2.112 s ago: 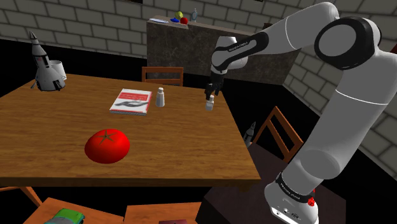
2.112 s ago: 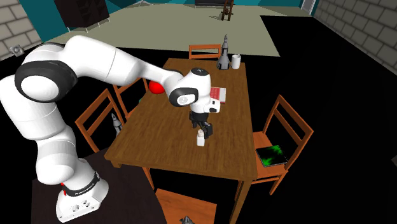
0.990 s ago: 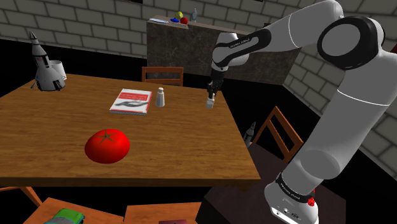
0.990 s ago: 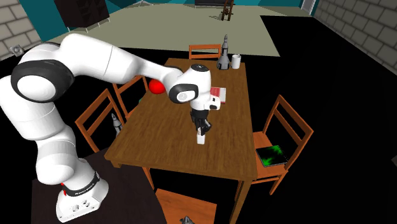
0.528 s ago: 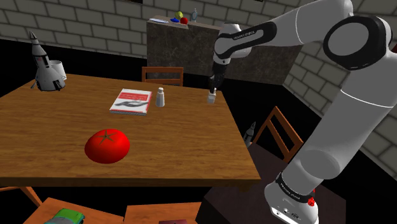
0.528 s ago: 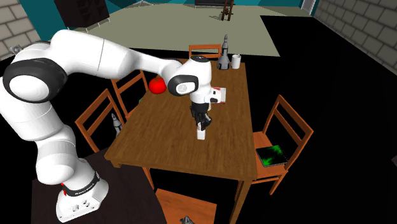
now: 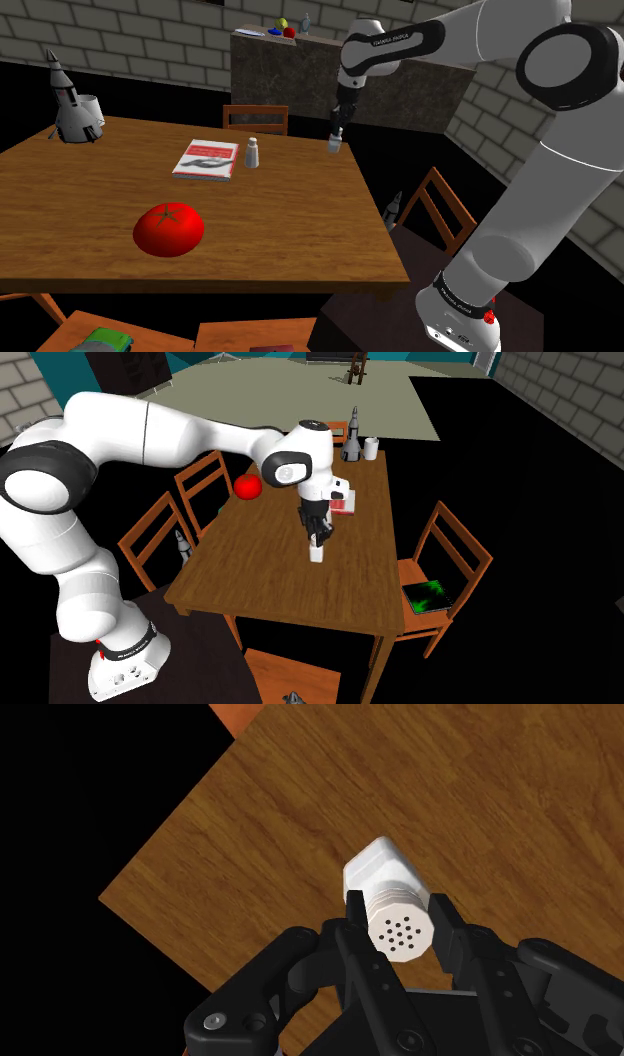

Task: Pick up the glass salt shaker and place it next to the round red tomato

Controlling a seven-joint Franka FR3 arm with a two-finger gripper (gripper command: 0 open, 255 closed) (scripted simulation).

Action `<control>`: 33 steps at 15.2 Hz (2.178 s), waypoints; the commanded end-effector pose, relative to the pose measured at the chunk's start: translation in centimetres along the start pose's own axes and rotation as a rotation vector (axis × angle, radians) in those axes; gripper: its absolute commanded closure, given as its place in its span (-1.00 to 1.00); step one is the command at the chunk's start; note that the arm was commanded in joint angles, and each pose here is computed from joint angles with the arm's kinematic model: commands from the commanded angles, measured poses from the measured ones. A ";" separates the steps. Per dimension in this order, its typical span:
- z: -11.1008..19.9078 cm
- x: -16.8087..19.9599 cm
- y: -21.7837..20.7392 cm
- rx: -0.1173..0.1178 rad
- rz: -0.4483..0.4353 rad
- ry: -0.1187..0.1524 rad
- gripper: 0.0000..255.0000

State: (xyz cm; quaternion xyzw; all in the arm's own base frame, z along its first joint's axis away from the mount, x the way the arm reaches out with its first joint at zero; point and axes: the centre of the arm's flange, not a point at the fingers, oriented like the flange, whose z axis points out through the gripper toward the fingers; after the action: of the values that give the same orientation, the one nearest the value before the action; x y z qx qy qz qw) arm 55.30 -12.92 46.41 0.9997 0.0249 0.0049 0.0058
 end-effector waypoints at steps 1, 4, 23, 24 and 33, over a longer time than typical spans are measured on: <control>-1.1 0.0 0.0 0.000 0.000 0.000 1.00; -2.6 0.0 0.0 0.000 0.000 0.000 1.00; -8.0 2.8 -11.4 0.000 0.000 0.000 1.00; -8.0 3.2 -12.7 0.000 0.000 0.000 1.00; -8.1 6.0 -24.3 0.000 0.000 0.000 1.00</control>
State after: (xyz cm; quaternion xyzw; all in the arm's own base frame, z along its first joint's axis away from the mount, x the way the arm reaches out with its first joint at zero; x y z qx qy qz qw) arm 59.81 10.35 54.36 0.9996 0.0257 0.0046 0.0059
